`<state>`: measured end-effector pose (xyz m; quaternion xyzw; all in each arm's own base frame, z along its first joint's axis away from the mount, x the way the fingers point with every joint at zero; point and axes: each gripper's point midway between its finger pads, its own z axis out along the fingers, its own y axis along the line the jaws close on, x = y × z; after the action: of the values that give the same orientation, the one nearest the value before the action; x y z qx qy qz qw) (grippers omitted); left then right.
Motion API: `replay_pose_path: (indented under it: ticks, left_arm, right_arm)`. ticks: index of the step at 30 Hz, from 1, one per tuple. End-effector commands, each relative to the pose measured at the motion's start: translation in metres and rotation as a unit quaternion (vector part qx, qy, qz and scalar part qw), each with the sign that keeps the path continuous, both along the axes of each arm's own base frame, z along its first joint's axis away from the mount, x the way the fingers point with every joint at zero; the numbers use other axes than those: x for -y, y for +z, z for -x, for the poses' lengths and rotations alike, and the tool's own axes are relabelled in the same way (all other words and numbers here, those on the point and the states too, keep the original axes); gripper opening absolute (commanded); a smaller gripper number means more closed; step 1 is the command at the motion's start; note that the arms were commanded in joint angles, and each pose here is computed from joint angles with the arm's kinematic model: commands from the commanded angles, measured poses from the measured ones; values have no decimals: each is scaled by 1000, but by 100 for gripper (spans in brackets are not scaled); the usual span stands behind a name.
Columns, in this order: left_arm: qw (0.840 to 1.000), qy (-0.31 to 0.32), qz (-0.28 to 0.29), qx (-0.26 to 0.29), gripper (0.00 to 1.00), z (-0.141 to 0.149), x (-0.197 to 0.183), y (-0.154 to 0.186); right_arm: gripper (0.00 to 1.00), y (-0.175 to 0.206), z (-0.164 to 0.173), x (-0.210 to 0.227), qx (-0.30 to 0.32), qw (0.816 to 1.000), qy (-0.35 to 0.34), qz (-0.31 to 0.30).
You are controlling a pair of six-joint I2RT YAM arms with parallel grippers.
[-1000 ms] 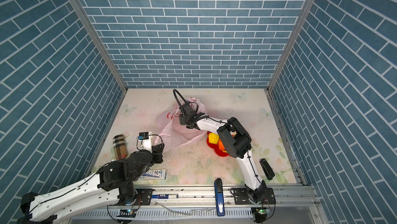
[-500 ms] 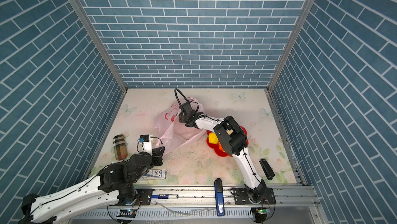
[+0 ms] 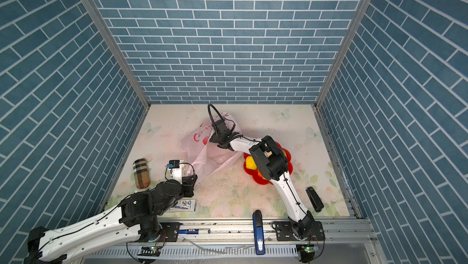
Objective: Take fruits out of the plastic bag
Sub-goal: Pick up the fruit from the plastic bag.
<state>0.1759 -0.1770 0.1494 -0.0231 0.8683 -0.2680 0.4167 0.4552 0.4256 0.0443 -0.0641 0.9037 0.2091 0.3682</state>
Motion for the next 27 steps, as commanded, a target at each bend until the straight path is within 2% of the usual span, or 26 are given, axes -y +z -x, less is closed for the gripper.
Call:
replay_pose_path:
  ticks: [1,21,27]
  left_arm:
    - [1000,-12,6,-6,0,3,6,-5]
    - [1000,-24,9,-15,0,9,5,-10]
    - [1000,-19,9,-15,0,9,2,-11]
  right_arm:
    - [83,17,-17,-9,10,999,-17,-49]
    - [83,8,-48,-5,-1,994,-66,-89]
    - [78,6,-53,-1,1,993,-73,-92]
